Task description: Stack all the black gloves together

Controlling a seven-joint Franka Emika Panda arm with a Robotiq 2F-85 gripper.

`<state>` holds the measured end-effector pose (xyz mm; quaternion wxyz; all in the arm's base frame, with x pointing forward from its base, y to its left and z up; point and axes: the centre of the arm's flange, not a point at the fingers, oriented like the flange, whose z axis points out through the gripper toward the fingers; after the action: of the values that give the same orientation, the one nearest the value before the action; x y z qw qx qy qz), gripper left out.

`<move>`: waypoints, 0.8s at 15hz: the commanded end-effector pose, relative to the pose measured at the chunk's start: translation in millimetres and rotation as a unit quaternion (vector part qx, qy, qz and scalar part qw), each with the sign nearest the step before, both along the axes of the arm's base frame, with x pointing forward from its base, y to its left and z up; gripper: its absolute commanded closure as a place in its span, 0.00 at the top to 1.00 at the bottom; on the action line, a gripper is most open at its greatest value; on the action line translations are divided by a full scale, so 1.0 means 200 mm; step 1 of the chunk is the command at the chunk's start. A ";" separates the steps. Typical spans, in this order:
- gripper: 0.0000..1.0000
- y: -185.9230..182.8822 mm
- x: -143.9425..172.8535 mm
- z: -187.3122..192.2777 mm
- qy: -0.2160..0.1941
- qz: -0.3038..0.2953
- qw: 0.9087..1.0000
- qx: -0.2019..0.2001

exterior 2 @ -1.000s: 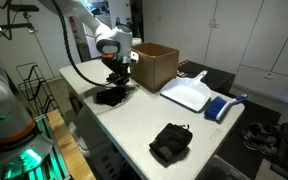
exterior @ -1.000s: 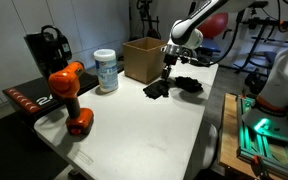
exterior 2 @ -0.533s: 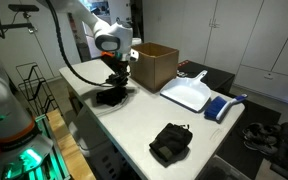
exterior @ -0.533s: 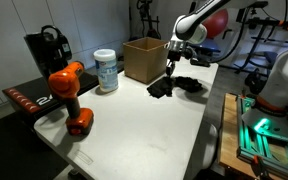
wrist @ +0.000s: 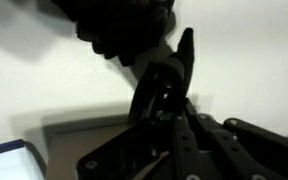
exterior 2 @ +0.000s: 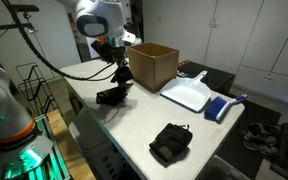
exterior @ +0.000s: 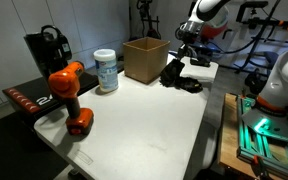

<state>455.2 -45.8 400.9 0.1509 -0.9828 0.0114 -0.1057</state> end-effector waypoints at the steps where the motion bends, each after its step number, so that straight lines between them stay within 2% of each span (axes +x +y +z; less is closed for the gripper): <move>1: 0.01 -0.22 -0.27 0.20 -0.046 -0.090 0.995 -0.010; 3: 0.01 -0.35 -0.37 0.26 -0.066 -0.141 0.988 -0.009; 6: 0.01 -0.56 -0.48 0.29 -0.080 -0.222 0.972 -0.016; 7: 0.04 -0.50 -0.36 0.30 -0.074 -0.177 0.981 -0.004; 9: 0.04 -0.58 -0.43 0.31 -0.080 -0.205 0.976 -0.007; 12: 0.04 -0.58 -0.44 0.31 -0.080 -0.212 0.974 -0.005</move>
<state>367.0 -162.0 462.3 0.1204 -0.9472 0.2068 -0.2133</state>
